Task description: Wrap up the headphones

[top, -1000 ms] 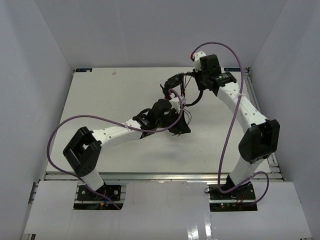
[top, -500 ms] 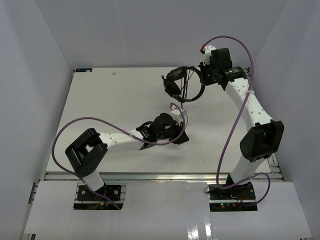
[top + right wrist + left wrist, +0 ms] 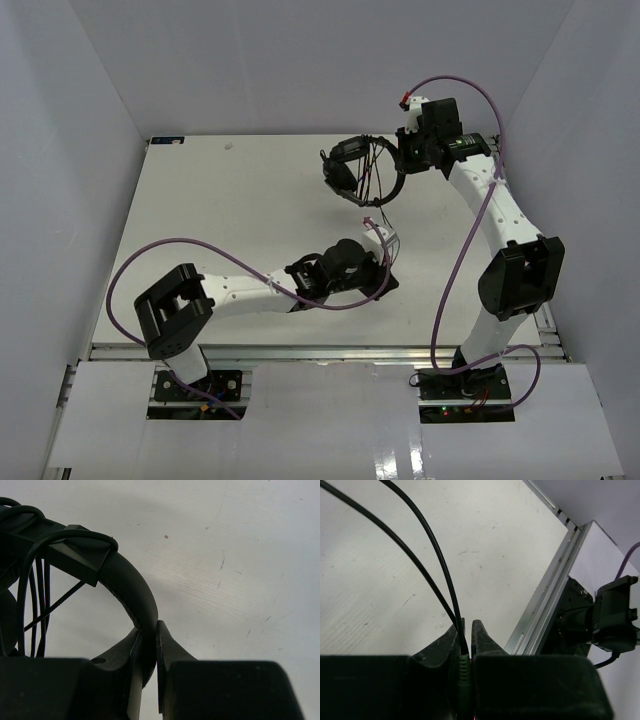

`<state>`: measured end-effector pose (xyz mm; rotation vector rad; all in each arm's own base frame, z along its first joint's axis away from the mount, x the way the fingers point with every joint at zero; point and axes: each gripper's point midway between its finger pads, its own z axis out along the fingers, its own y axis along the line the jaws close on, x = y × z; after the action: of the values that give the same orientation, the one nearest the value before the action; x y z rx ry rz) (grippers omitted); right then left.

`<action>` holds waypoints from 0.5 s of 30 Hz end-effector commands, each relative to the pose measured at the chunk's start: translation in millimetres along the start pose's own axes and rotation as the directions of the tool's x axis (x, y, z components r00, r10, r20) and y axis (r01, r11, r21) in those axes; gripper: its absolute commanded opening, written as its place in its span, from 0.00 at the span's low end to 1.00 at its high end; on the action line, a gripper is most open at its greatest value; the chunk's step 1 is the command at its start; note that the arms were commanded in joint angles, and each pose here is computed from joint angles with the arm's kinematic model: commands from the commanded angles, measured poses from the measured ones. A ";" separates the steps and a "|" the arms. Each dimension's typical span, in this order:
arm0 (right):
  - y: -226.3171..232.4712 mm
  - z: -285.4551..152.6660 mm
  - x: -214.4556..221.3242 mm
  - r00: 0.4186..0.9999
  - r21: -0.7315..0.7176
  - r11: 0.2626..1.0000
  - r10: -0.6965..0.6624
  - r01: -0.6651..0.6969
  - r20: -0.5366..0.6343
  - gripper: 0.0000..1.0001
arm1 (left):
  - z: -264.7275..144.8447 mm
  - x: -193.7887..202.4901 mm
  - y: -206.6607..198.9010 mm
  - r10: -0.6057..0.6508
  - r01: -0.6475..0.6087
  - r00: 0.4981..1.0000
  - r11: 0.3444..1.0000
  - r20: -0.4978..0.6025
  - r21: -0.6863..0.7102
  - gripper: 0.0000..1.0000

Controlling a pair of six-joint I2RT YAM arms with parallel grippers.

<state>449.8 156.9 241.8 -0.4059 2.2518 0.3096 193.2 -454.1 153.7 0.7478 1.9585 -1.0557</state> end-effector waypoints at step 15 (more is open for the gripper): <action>7.1 -32.9 -41.3 0.988 -0.025 1.000 0.017 -0.014 0.157 0.08 | -14.3 32.9 30.2 0.039 -0.039 0.999 0.989 0.000 -0.140 0.12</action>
<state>449.6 157.1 241.9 -0.4027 2.2522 0.3130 192.8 -444.4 130.6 0.7296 1.9727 -0.9590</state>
